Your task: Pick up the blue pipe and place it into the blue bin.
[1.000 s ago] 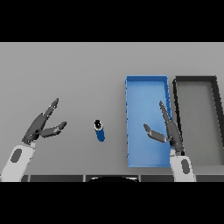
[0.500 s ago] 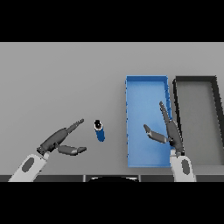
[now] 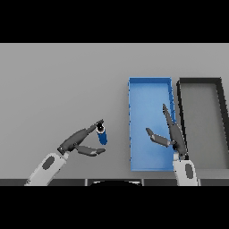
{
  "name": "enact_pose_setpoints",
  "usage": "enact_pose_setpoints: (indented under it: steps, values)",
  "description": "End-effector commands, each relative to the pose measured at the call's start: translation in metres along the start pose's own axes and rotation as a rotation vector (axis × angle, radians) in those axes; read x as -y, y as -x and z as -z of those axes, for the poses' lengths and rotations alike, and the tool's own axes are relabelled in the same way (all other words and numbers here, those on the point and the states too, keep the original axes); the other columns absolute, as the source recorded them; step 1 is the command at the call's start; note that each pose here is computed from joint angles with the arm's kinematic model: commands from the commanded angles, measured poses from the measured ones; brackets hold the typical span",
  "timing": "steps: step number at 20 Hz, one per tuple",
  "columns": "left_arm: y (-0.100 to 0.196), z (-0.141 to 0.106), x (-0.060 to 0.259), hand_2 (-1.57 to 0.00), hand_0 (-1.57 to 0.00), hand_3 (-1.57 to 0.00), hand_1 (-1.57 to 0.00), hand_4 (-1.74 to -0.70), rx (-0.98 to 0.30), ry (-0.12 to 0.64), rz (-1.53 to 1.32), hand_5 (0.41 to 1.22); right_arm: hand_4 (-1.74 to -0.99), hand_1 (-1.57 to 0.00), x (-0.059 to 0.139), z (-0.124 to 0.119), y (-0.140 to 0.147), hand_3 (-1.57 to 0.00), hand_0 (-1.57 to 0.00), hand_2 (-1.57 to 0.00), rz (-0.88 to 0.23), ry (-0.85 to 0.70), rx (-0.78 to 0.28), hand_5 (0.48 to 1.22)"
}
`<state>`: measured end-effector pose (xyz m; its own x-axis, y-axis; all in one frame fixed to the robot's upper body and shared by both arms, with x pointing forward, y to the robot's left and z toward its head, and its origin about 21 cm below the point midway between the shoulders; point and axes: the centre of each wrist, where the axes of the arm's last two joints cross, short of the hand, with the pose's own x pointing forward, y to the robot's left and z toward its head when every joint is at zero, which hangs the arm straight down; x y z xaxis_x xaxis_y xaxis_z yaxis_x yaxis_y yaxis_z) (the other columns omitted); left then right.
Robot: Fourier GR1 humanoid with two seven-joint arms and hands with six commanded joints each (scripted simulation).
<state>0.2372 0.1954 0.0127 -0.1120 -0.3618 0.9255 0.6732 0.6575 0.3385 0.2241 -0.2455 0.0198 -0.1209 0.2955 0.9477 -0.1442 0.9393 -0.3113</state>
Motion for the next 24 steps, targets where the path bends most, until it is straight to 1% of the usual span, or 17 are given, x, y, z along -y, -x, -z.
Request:
enact_pose_setpoints:
  steps: [1, 3, 5, 7, 9, 10, 11, 12, 13, 14, 15, 16, 17, 18, 19, 21, 24]
  values:
    - [0.001, 0.003, 0.004, 0.0, 0.0, 0.0, 0.0, -1.13, -0.001, -0.006, -0.014, 0.487, -1.205, 0.0, 0.0, -0.001, 0.002, 0.0, 0.0, 0.0, -0.002, 0.004, -0.003, 0.554]
    - [0.008, 0.016, 0.01, 0.0, 0.0, 0.0, 0.0, -1.13, -0.003, -0.01, -0.042, 0.493, -1.203, 0.0, -0.001, -0.004, 0.005, 0.0, 0.0, 0.0, 0.003, -0.002, -0.004, 0.551]
    - [0.016, 0.021, 0.014, 0.0, 0.0, 0.0, 0.0, -1.14, -0.005, -0.01, -0.064, 0.497, -1.202, 0.0, 0.001, 0.0, 0.002, 0.0, 0.0, 0.0, 0.012, 0.007, 0.0, 0.549]
    - [0.022, 0.027, 0.022, 0.0, 0.0, 0.0, 0.0, -1.1, -0.001, -0.03, -0.034, 0.497, -1.2, 0.0, 0.0, -0.001, 0.003, 0.0, 0.0, 0.0, 0.015, 0.002, -0.003, 0.547]
    - [0.022, 0.034, 0.025, -0.02, 0.0, 0.0, 0.0, -1.1, 0.027, -0.029, -0.05, 0.517, -1.195, 0.0, 0.006, -0.002, 0.006, 0.0, 0.0, 0.0, -0.003, 0.001, -0.017, 0.548]
    - [0.023, 0.038, 0.028, -0.05, 0.0, -0.02, 0.0, -1.12, 0.047, -0.028, -0.083, 0.543, -1.192, 0.0, 0.009, -0.002, 0.007, 0.0, 0.0, 0.0, -0.009, 0.005, -0.023, 0.549]
    - [0.022, 0.041, 0.028, -0.09, 0.0, -0.04, 0.0, -1.14, 0.057, -0.022, -0.106, 0.567, -1.188, 0.0, 0.007, -0.003, 0.005, 0.0, 0.0, 0.0, -0.006, -0.001, -0.009, 0.55]
    - [0.021, 0.046, 0.031, -0.17, 0.0, -0.11, -0.04, -1.18, 0.058, -0.016, -0.146, 0.601, -1.186, 0.0, 0.002, -0.003, 0.006, 0.0, 0.0, 0.0, -0.007, -0.008, -0.009, 0.554]
    - [0.018, 0.048, 0.032, -0.27, 0.0, -0.2, -0.12, -1.22, 0.065, -0.014, -0.176, 0.635, -1.188, 0.0, -0.001, -0.004, 0.006, 0.0, 0.0, 0.0, -0.003, -0.007, -0.004, 0.556]
    - [0.02, 0.048, 0.032, -0.42, -0.04, -0.35, -0.25, -1.27, 0.073, -0.015, -0.201, 0.675, -1.196, 0.0, 0.002, -0.002, 0.005, 0.0, 0.0, 0.0, 0.002, 0.002, -0.007, 0.56]
    - [0.017, 0.053, 0.033, -0.58, -0.18, -0.59, -0.41, -1.3, 0.078, -0.014, -0.227, 0.784, -1.192, 0.0, 0.003, -0.002, 0.008, 0.0, 0.0, 0.0, -0.006, 0.004, -0.028, 0.56]
    - [0.018, 0.053, 0.038, -0.78, -0.42, -0.78, -0.64, -1.38, 0.09, -0.021, -0.248, 0.872, -1.191, 0.0, 0.005, 0.0, 0.009, 0.0, 0.0, 0.0, -0.006, 0.004, -0.025, 0.561]
    - [0.017, 0.053, 0.039, -0.94, -0.65, -0.91, -0.83, -1.45, 0.098, -0.029, -0.239, 0.941, -1.189, 0.0, 0.007, -0.002, 0.007, 0.0, 0.0, 0.0, 0.0, 0.004, -0.008, 0.562]
    - [0.015, 0.052, 0.041, -1.06, -0.83, -1.02, -0.98, -1.5, 0.113, -0.024, -0.235, 0.997, -1.184, 0.0, 0.008, -0.003, 0.009, 0.0, 0.0, 0.0, -0.007, 0.009, -0.007, 0.562]
    - [0.014, 0.053, 0.045, -1.16, -0.98, -1.11, -1.1, -1.55, 0.111, -0.017, -0.242, 1.042, -1.182, 0.0, 0.008, -0.003, 0.008, 0.0, 0.0, 0.0, -0.007, 0.008, -0.006, 0.562]
    - [0.011, 0.055, 0.052, -1.31, -1.19, -1.26, -1.27, -1.62, 0.124, -0.001, -0.234, 1.106, -1.178, 0.0, 0.005, -0.002, 0.006, 0.0, 0.0, 0.0, -0.012, 0.008, -0.008, 0.561]
    - [0.01, 0.054, 0.054, -1.44, -1.38, -1.41, -1.42, -1.54, 0.156, -0.008, -0.204, 1.162, -1.176, 0.0, 0.004, -0.001, 0.006, 0.0, 0.0, 0.0, -0.006, 0.003, -0.011, 0.559]
